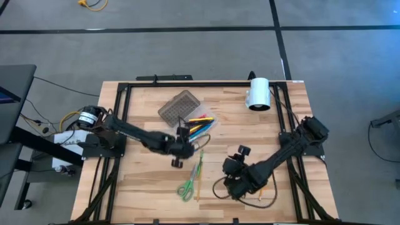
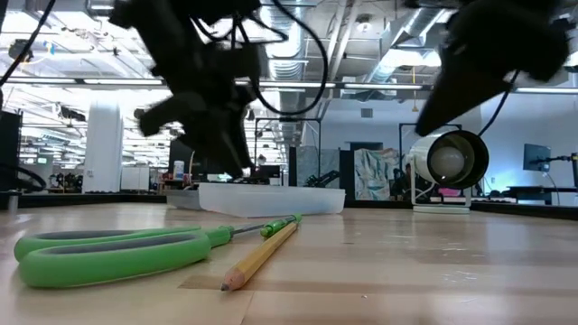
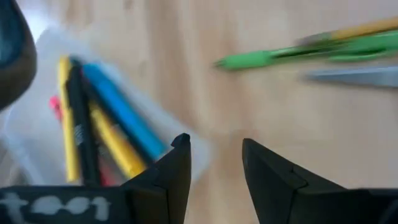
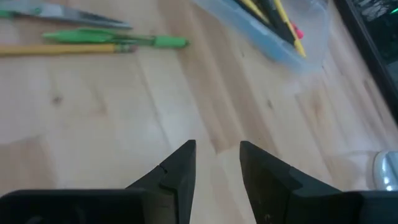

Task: Pick & place school supplies into a supply box
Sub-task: Put the orange pencil into the transparent supply box

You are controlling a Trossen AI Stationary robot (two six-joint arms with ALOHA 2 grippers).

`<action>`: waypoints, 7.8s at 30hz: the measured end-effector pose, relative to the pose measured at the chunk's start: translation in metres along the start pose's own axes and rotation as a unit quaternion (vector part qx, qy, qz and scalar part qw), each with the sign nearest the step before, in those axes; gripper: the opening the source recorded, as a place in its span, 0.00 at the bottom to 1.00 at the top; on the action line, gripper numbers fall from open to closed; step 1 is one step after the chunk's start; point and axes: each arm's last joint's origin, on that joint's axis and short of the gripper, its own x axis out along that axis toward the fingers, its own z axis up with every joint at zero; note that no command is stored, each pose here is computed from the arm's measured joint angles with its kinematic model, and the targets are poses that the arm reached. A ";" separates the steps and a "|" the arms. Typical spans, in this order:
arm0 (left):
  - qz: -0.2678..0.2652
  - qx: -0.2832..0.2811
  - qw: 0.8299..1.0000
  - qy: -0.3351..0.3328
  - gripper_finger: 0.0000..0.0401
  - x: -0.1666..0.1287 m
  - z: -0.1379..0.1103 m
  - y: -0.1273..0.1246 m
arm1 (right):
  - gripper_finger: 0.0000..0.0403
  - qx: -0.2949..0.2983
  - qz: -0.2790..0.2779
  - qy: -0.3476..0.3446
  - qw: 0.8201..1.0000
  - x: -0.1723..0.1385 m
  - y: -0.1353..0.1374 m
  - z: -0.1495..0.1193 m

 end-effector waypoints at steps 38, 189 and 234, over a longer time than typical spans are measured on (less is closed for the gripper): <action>0.057 0.079 0.994 -0.041 0.34 -0.050 -0.027 -0.119 | 0.29 0.370 -0.091 0.221 0.898 -0.032 0.041 -0.091; 0.040 -0.020 0.999 0.029 0.34 -0.048 -0.040 -0.113 | 0.21 0.106 0.204 0.155 0.961 0.092 0.030 0.005; 0.039 -0.020 0.999 0.030 0.34 -0.048 -0.040 -0.113 | 0.03 0.050 0.238 0.183 0.953 0.083 0.026 0.003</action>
